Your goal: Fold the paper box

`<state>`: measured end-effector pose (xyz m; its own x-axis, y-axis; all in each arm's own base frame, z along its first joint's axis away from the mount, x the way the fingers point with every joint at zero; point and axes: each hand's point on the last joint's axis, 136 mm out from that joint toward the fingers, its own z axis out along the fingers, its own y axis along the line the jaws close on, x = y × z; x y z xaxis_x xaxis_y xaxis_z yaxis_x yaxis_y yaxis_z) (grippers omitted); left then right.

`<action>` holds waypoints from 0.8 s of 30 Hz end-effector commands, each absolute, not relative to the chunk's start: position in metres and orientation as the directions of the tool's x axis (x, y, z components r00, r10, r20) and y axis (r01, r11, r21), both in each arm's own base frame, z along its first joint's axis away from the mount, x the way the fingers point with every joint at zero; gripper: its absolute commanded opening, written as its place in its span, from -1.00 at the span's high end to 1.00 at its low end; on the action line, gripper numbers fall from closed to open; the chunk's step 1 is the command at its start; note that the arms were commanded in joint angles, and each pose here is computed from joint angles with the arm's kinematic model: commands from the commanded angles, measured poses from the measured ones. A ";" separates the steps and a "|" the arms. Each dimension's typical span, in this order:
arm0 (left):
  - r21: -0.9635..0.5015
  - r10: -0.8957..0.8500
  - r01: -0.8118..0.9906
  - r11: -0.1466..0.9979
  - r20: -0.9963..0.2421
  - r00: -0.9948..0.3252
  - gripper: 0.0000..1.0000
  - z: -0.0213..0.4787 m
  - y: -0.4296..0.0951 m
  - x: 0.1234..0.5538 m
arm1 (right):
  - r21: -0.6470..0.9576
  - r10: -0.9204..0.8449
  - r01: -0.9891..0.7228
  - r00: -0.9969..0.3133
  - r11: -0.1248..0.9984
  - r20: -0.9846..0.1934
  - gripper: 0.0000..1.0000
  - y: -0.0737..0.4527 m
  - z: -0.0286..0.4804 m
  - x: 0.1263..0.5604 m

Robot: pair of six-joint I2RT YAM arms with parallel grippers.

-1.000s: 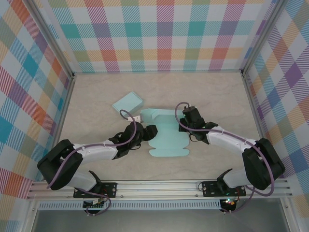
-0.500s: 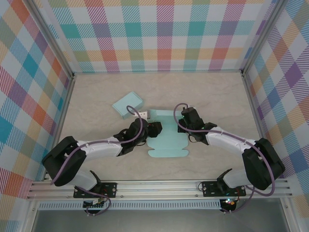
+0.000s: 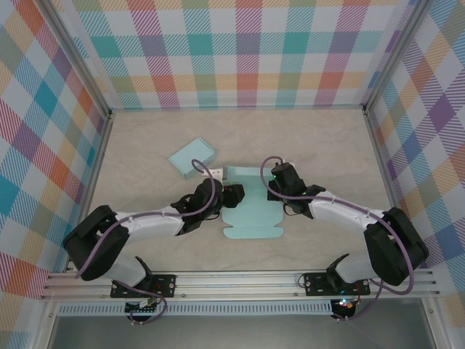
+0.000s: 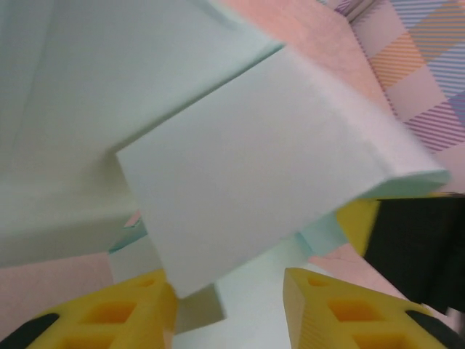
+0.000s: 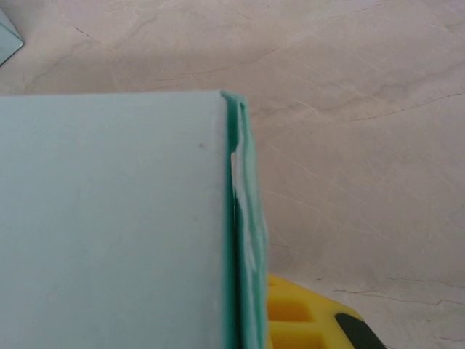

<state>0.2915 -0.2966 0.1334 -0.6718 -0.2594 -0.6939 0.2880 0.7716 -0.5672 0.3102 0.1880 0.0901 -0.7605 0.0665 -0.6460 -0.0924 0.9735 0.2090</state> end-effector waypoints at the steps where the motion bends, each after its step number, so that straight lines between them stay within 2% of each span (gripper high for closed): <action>1: -0.540 -0.192 0.383 0.749 -0.731 -0.654 0.10 0.155 -0.291 0.267 | 0.213 0.073 -0.086 -0.764 0.973 -0.641 1.00 0.191 0.087 0.309; 5: -0.524 -0.189 0.417 0.743 -0.762 -0.619 0.09 0.179 -0.269 0.249 | 0.215 0.071 -0.090 -0.765 0.973 -0.640 1.00 0.191 0.087 0.309; 8: -0.479 -0.226 0.368 0.797 -0.801 -0.554 0.09 0.200 -0.237 0.248 | 0.232 0.070 -0.101 -0.773 0.968 -0.631 1.00 0.195 0.086 0.307; 13: -0.335 -0.249 0.148 0.931 -0.876 -0.414 0.19 0.225 -0.164 0.261 | 0.260 0.060 -0.131 -0.786 0.957 -0.615 1.00 0.200 0.085 0.300; 18: -0.263 -0.253 -0.024 0.965 -0.896 -0.366 0.20 0.226 -0.115 0.276 | 0.270 0.038 -0.162 -0.793 0.949 -0.608 1.00 0.204 0.084 0.295; 24: -0.317 -0.318 -0.071 0.946 -0.861 -0.397 0.22 0.202 -0.102 0.303 | 0.275 0.010 -0.195 -0.799 0.942 -0.601 1.00 0.210 0.081 0.290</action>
<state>0.2943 -0.1028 0.2117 -0.3832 -0.3183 -0.8671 -0.0738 0.9463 -0.3148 0.2939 0.2023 0.0788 -0.8024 0.0285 -0.5961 -0.1560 0.9541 0.2555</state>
